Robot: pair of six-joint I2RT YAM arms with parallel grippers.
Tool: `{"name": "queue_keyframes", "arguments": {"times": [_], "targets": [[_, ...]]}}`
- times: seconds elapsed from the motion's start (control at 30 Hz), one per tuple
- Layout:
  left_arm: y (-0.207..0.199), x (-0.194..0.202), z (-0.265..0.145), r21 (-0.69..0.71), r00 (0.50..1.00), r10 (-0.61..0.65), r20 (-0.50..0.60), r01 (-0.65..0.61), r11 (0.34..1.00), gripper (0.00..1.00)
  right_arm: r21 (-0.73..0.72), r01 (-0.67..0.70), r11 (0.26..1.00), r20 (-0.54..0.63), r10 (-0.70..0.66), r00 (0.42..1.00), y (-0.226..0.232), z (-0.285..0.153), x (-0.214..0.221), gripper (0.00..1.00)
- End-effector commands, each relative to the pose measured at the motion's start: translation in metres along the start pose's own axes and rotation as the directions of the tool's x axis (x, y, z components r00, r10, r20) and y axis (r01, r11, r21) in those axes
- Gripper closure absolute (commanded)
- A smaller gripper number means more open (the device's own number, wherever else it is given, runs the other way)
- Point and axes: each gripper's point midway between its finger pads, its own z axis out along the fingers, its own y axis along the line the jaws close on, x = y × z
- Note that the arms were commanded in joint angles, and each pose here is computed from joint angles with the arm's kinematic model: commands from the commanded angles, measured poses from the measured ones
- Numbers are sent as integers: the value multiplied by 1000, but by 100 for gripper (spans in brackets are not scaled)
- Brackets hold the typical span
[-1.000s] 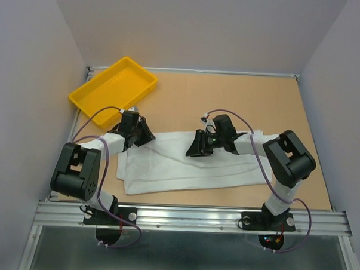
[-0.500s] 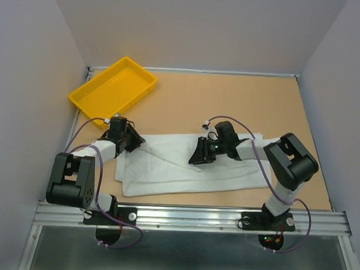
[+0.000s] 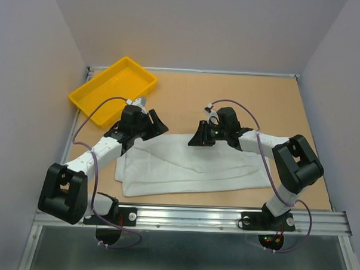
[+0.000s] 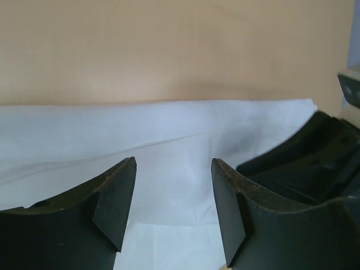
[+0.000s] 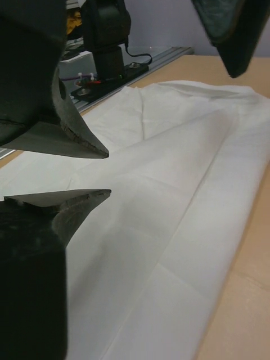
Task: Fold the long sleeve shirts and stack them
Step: Fold the shirt
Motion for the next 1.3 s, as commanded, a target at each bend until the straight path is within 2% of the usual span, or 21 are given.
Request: {"name": "queue_keyframes", "arguments": {"times": [0.0, 0.07, 0.17, 0.33, 0.53, 0.6, 0.73, 0.93, 1.03, 1.13, 1.27], "targets": [[-52, 32, 14, 190, 983, 133, -124, -108, 976, 35, 38, 14, 999, 60, -17, 998, -11, 6, -26, 67], [-62, 52, 21, 225, 968, 169, -186, -126, 966, 37, 49, 5, 999, 73, -9, 997, -21, 11, -29, 68], [-40, 72, 38, 164, 959, 126, -254, -85, 983, 46, 57, -32, 998, 108, 26, 994, -41, 15, -34, 72], [5, 95, 50, 54, 940, 50, -336, -34, 998, 48, 61, -126, 990, 144, 116, 983, -85, 5, -33, 75], [56, 95, 44, -97, 939, -80, -335, 50, 994, 52, 149, -183, 972, 201, 151, 968, -142, -28, -30, 75], [64, 91, 40, -116, 942, -96, -321, 62, 991, 52, 161, -176, 971, 209, 141, 968, -146, -36, -31, 75], [56, 68, 28, -99, 960, -55, -273, 29, 995, 48, 120, -115, 986, 193, 90, 977, -118, -48, -43, 75], [32, 32, 7, -65, 988, 2, -158, -13, 998, 41, -23, -16, 1000, 126, 19, 992, -39, -44, -42, 75], [34, 16, 1, -97, 996, 15, -84, -23, 995, 40, -116, 31, 993, 37, -26, 999, 10, -19, -22, 75], [53, 16, 4, -149, 997, -22, -77, 10, 989, 41, -188, 55, 981, -33, -62, 998, 44, 4, -9, 75], [72, 19, 10, -196, 996, -49, -80, 33, 980, 46, -228, 74, 971, -85, -96, 992, 61, 31, 3, 75]]}}
